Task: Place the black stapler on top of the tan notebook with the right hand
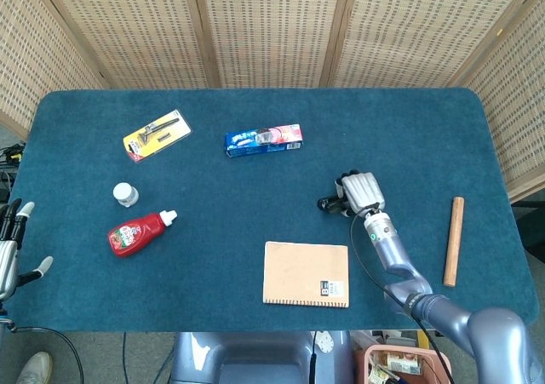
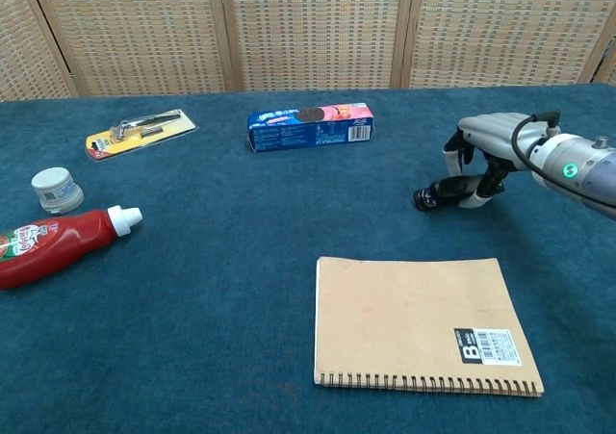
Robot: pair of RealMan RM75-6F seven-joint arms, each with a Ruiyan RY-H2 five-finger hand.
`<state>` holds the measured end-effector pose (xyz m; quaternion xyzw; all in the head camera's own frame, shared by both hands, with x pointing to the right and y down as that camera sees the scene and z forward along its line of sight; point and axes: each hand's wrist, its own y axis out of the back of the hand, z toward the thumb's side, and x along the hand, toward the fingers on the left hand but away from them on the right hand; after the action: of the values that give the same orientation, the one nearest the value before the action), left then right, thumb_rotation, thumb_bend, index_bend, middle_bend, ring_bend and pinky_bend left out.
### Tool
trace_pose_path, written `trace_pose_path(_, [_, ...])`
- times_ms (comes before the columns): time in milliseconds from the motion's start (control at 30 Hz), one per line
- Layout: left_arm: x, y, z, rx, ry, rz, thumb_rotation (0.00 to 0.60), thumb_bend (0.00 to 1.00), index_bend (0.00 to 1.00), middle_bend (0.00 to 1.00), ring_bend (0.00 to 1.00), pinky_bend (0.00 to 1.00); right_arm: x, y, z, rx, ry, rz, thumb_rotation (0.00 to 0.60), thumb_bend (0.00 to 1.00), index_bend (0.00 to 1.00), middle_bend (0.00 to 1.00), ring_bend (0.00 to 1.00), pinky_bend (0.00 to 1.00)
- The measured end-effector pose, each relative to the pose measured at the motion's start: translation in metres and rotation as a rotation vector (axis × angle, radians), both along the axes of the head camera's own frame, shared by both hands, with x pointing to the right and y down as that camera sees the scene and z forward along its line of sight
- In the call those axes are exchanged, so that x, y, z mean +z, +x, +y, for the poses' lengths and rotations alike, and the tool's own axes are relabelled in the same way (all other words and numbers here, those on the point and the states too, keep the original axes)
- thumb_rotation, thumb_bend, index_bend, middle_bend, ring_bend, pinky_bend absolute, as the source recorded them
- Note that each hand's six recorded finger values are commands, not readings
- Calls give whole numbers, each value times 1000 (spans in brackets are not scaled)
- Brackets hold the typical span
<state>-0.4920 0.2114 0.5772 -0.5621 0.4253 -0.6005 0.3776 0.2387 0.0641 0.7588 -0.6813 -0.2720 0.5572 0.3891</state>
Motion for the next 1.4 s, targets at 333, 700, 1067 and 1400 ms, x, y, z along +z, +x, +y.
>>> trace_pose_path(333, [-1,4,1,10,2,15,600,209,32,0,0,0,-15,-4,5,-37,59,-35,600,164,718,527,421,581])
trace_pose_path(700, [-4,9,4,28,7,25,600,209,33,0,0,0,-44,-20,38,-190,84,-13,600,164,718,527,421,581])
trace_pose_path(1067, [-8,15,7,50,15,42,600,209,33,0,0,0,-81,-61,97,-347,91,-10,600,165,718,527,421,581])
trace_pose_path(1400, [-13,13,7,46,28,55,600,209,33,0,0,0,-90,-84,140,-434,69,-3,600,165,718,527,421,581])
